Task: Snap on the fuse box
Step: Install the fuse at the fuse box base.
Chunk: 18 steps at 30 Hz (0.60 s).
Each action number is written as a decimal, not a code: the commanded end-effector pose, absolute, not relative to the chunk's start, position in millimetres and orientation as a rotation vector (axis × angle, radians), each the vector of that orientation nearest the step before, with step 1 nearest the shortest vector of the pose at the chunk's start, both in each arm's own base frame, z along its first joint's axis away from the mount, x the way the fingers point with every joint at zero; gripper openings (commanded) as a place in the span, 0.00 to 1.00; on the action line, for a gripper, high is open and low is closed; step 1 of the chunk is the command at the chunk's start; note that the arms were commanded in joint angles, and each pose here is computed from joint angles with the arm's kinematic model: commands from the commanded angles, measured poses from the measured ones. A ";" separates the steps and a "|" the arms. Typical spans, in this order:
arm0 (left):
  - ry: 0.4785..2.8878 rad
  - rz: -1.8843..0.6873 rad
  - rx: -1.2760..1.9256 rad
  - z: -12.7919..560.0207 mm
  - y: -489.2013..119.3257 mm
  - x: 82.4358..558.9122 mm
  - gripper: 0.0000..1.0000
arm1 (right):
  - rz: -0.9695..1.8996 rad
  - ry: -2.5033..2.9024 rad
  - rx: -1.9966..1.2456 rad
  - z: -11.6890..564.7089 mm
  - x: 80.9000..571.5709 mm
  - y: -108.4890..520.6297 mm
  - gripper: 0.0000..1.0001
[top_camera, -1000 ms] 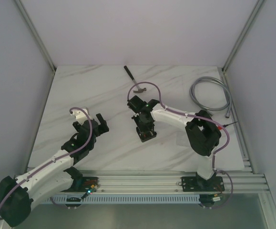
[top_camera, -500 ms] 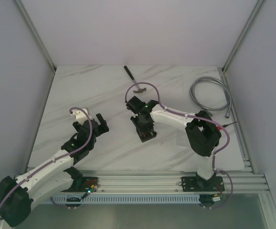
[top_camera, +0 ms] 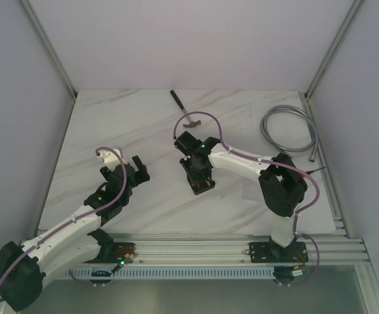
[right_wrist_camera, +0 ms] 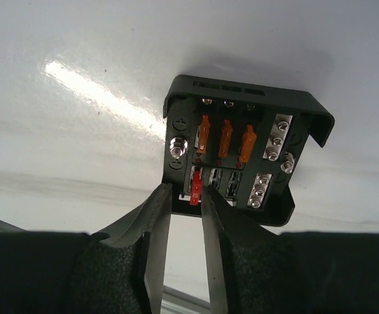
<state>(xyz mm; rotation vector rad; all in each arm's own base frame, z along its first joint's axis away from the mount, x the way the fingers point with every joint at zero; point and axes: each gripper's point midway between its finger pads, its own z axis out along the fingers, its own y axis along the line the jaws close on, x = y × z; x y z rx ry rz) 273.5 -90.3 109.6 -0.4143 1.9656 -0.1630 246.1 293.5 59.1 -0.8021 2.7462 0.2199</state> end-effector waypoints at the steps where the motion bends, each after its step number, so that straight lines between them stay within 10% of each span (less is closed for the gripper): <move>1: 1.951 -0.173 -0.419 119.7 -91.2 277.3 1.00 | 0.171 2.765 -0.761 60.0 240.3 283.8 0.32; 18: 1.952 -0.174 -0.418 119.6 -91.4 277.2 1.00 | 0.151 2.806 -0.749 47.1 236.5 281.6 0.14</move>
